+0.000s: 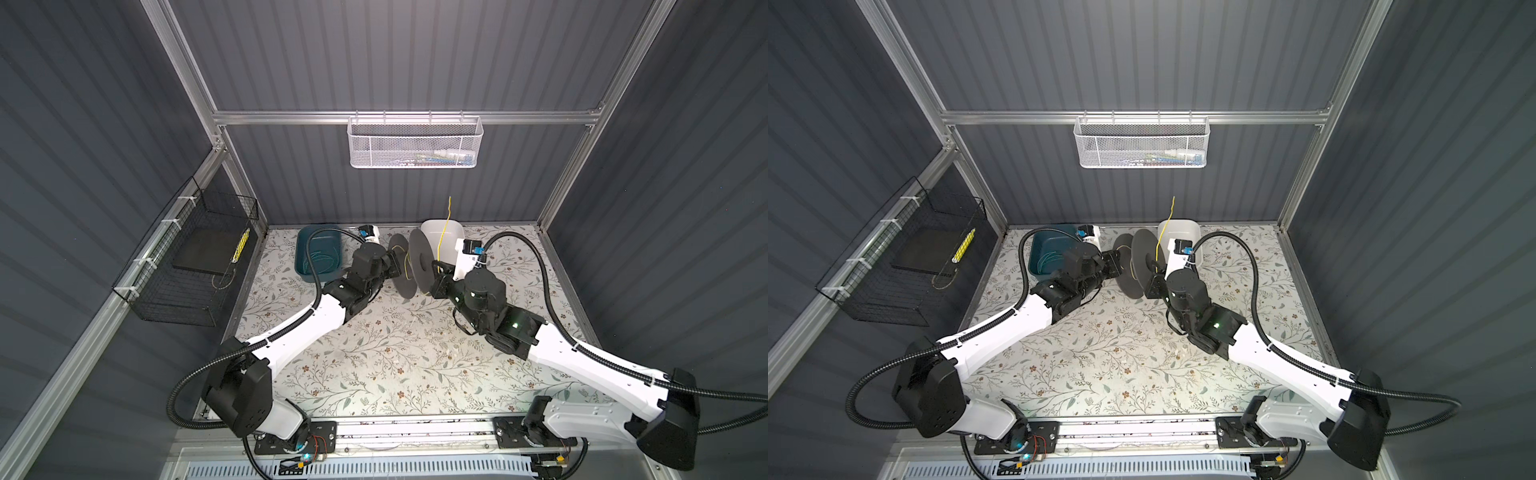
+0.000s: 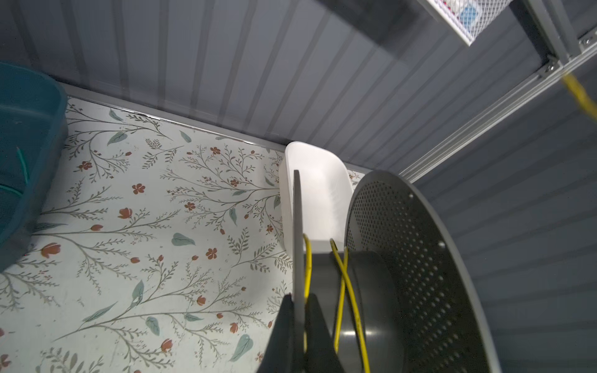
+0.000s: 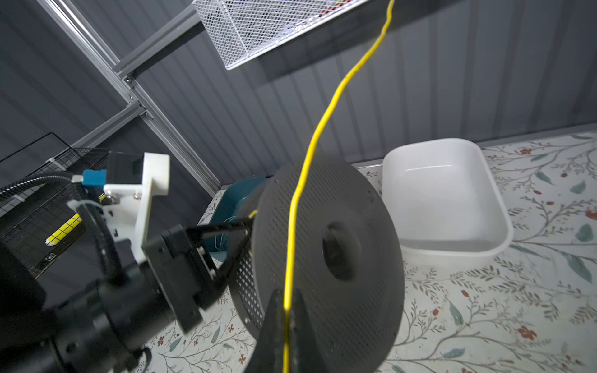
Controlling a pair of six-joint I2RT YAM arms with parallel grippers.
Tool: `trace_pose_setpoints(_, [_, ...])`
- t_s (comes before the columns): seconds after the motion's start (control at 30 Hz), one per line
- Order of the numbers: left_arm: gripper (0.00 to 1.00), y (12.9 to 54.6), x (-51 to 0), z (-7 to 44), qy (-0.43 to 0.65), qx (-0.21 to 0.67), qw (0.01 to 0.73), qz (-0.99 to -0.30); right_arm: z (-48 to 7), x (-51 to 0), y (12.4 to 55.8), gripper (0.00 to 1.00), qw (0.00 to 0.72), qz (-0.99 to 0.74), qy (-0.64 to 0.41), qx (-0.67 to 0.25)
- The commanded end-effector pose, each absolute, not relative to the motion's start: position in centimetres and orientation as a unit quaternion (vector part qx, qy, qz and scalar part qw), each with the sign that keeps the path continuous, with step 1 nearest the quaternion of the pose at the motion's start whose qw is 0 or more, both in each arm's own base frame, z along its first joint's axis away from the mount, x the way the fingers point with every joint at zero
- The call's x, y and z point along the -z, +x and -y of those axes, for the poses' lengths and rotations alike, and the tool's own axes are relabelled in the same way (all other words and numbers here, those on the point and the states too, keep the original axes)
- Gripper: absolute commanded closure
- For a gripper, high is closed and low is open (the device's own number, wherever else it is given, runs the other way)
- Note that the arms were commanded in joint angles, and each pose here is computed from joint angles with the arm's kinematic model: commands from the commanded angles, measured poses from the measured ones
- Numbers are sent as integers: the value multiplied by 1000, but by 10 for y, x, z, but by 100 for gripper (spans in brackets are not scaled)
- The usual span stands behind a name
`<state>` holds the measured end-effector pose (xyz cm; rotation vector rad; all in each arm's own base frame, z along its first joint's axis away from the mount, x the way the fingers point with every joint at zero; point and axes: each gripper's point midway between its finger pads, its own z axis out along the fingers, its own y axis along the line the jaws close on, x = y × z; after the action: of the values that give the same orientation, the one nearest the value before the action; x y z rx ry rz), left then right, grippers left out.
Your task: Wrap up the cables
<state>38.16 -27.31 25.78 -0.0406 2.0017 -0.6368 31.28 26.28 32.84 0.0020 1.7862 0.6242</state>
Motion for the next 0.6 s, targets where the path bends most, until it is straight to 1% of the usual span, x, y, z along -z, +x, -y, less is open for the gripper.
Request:
trace_pose_setpoints(0.0, [100, 358, -248, 272, 59, 204, 505, -836, -283, -361, 314, 100, 603, -744, -46, -283])
trace_pose_setpoints(0.13, [100, 335, -221, 274, 108, 174, 484, -851, -293, -376, 324, 100, 610, -735, -66, -288])
trace_pose_setpoints(0.27, [100, 309, -205, 277, 170, 124, 487, -848, -288, -367, 348, 100, 587, -747, -50, -307])
trace_pose_setpoints(0.4, [100, 285, -194, 275, 229, 70, 487, -840, -277, -354, 373, 100, 550, -756, -31, -355])
trace_pose_setpoints(0.47, [100, 280, -185, 269, 246, 34, 479, -842, -267, -355, 381, 100, 546, -746, -17, -381])
trace_pose_setpoints(0.57, [100, 275, -174, 261, 260, 3, 462, -848, -261, -359, 393, 100, 528, -729, -9, -436])
